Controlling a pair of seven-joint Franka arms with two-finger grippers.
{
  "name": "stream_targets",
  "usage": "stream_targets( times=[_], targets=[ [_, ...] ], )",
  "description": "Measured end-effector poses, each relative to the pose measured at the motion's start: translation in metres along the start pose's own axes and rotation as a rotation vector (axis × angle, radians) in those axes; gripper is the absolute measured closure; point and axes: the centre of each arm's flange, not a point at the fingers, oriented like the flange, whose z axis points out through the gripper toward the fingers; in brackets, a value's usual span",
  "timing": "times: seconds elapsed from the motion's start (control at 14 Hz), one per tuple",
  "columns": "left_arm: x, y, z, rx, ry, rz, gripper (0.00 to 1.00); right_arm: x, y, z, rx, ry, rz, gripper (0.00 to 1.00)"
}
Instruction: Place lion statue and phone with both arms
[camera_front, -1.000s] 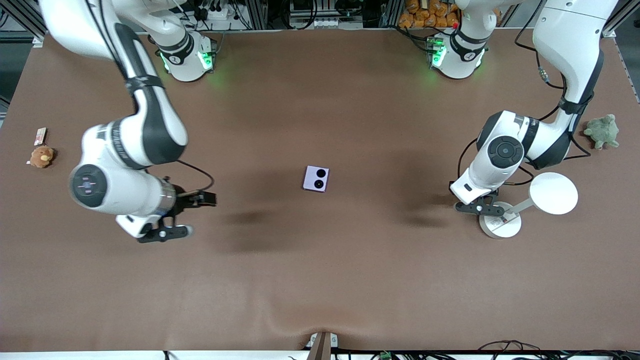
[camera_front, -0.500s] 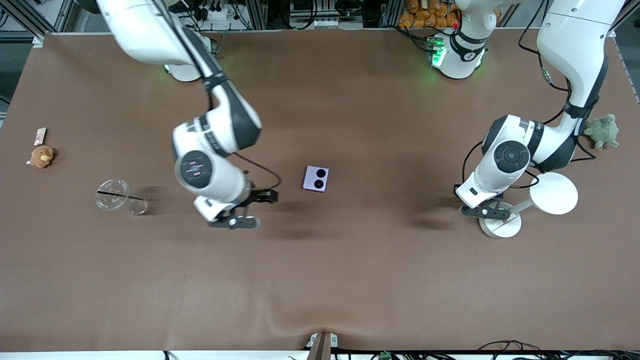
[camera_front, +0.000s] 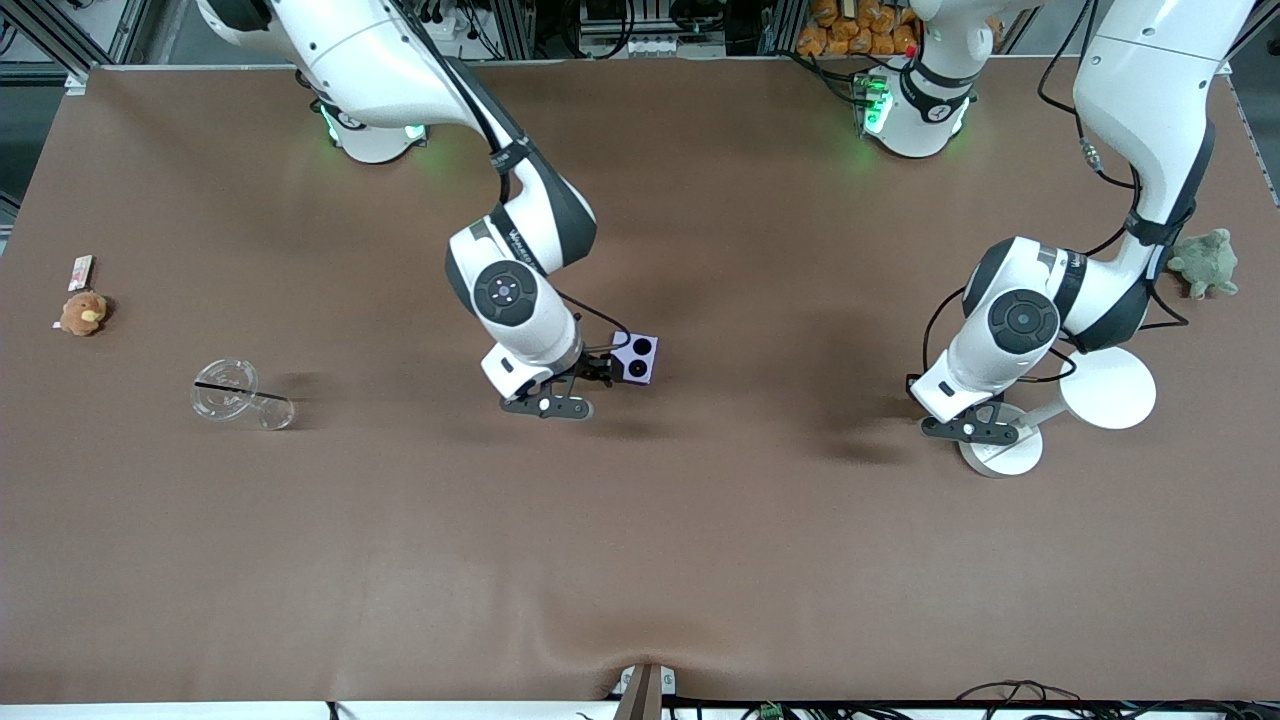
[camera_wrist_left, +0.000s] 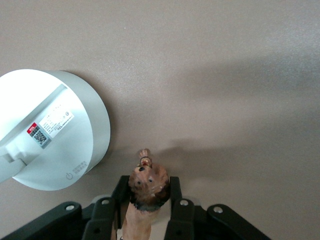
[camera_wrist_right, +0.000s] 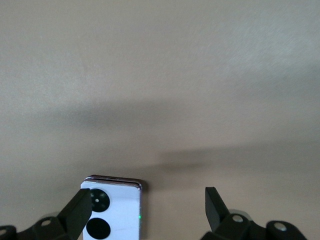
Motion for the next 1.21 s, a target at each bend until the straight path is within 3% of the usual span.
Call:
stream_targets(
  times=[0.64,0.71,1.14,1.21],
  targets=[
    [0.000,-0.004,0.000,-0.001,-0.001,-0.007,0.64,-0.029,-0.028,0.028,0.007,0.014,0.018,0.00],
    [0.000,-0.004,0.001,-0.001,-0.001,-0.007,0.59,-0.032,-0.031,0.032,0.009,0.016,0.015,0.00],
    [0.003,-0.005,-0.002,-0.001,0.007,-0.009,0.01,-0.062,-0.048,0.068,-0.015,-0.001,0.013,0.00],
    [0.004,-0.005,-0.004,-0.001,0.010,-0.009,0.00,-0.067,-0.051,0.074,-0.014,0.001,0.013,0.00]
  ],
)
